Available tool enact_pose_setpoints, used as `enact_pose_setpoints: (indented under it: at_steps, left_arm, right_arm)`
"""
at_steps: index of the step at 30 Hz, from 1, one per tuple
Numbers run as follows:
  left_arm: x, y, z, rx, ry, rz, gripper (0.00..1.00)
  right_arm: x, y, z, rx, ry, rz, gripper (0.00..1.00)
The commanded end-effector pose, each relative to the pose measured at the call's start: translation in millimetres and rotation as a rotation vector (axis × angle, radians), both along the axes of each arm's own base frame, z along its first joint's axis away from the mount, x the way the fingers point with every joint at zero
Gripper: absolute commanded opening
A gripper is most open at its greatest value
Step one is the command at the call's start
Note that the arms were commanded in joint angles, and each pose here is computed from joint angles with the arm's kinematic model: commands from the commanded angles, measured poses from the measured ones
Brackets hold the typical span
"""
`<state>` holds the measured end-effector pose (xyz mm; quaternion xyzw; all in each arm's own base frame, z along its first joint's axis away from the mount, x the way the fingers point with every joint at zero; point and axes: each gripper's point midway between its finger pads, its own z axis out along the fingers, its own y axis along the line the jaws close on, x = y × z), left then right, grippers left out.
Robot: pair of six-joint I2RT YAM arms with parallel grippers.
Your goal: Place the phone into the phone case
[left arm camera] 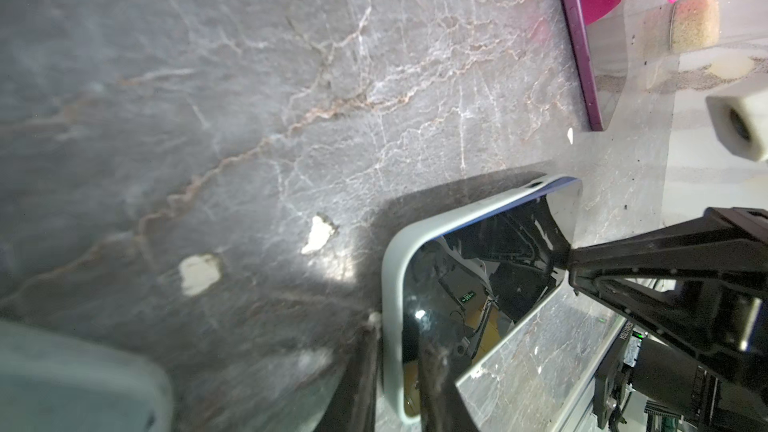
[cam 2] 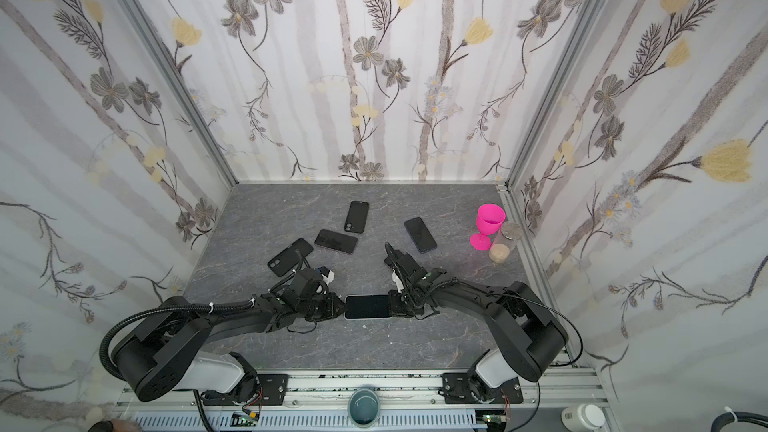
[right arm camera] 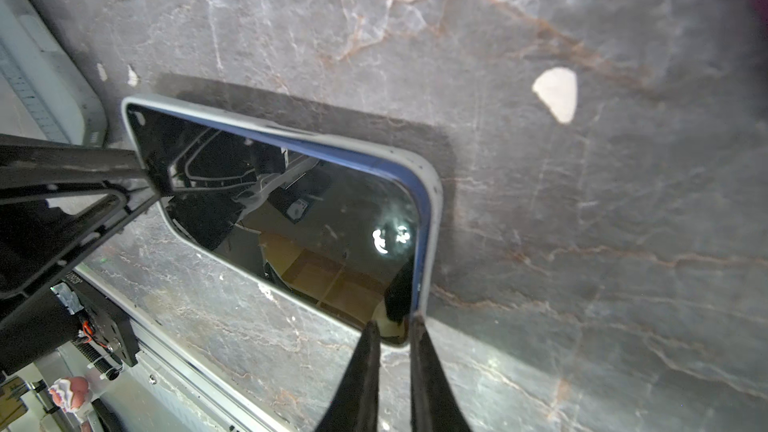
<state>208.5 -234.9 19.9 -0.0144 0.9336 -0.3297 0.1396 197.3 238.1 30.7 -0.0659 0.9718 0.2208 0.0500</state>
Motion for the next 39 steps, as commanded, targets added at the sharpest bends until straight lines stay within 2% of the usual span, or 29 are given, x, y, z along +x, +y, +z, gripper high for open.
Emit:
enact_pose_setpoints:
  at_steps: [1,9,14,18,39]
  left_arm:
    - [1,13,-2,0.069,-0.011,0.028,0.23]
    - [8,13,9,0.056,-0.055,0.039,0.29]
    - [12,9,17,0.037,-0.078,0.039,0.33]
    - [17,3,25,0.006,-0.097,0.039,0.3]
    - [18,-11,14,-0.004,-0.038,-0.001,0.22]
  right_arm:
    - [21,3,24,0.01,-0.119,-0.009,0.24]
    - [35,0,42,0.007,-0.217,-0.034,0.27]
    - [38,3,39,0.001,-0.209,-0.026,0.23]
    - [40,6,37,-0.004,-0.202,-0.024,0.15]
    - [38,10,16,-0.049,-0.128,0.016,0.14]
